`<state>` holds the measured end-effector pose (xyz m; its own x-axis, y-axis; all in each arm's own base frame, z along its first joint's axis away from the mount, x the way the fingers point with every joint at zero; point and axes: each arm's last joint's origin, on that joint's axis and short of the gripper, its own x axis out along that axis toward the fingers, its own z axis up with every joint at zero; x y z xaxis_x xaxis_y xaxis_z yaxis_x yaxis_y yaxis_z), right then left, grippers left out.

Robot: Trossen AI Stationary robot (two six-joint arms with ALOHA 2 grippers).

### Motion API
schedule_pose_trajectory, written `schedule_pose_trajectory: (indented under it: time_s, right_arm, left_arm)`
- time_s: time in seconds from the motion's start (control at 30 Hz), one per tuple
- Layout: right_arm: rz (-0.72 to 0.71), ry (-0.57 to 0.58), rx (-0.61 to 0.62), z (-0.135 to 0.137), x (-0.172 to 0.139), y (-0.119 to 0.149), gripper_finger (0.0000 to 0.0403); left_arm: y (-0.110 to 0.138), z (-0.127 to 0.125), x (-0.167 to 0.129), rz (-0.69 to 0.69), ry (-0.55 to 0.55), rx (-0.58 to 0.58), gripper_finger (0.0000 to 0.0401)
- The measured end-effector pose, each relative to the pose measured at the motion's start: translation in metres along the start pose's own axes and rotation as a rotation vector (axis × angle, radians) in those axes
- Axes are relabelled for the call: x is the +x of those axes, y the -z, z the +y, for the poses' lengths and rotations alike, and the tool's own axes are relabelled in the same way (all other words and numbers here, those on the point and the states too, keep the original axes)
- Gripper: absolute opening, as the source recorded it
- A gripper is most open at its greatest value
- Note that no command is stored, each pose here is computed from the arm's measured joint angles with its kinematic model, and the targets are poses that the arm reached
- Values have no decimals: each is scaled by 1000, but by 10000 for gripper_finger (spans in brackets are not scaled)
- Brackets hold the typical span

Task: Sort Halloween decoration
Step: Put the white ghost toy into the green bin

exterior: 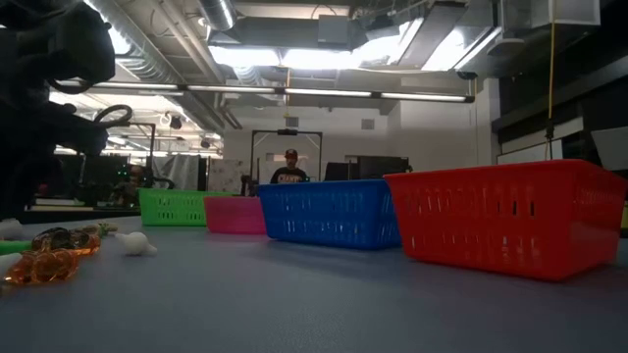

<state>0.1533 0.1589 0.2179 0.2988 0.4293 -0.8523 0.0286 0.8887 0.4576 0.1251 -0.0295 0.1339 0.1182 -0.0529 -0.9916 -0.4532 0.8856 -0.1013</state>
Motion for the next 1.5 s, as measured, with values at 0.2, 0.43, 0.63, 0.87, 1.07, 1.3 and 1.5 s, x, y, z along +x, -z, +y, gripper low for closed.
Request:
schedule_pose_trajectory:
  time_s: [0.2, 0.43, 0.63, 0.87, 1.07, 1.3, 1.5]
  right_arm:
    - [0, 0, 0, 0, 0, 0, 170]
    - [0, 0, 0, 0, 0, 0, 170]
    - [0, 0, 0, 0, 0, 0, 170]
    - [0, 0, 0, 0, 0, 0, 170]
    - [0, 0, 0, 0, 0, 0, 170]
    - [0, 0, 0, 0, 0, 0, 170]
    - [0, 0, 0, 0, 0, 0, 170]
  left_arm:
    - [0, 0, 0, -1, -5, 0, 173]
    - [1, 1, 1, 0, -14, 0, 149]
    - [1, 1, 1, 0, -20, -1, 121]
    - [1, 2, 1, -1, -24, -1, 101]
    - [1, 2, 1, -1, -23, -1, 92]
    - [1, 1, 1, -2, -22, 0, 76]
    - [1, 1, 1, -1, -16, 0, 56]
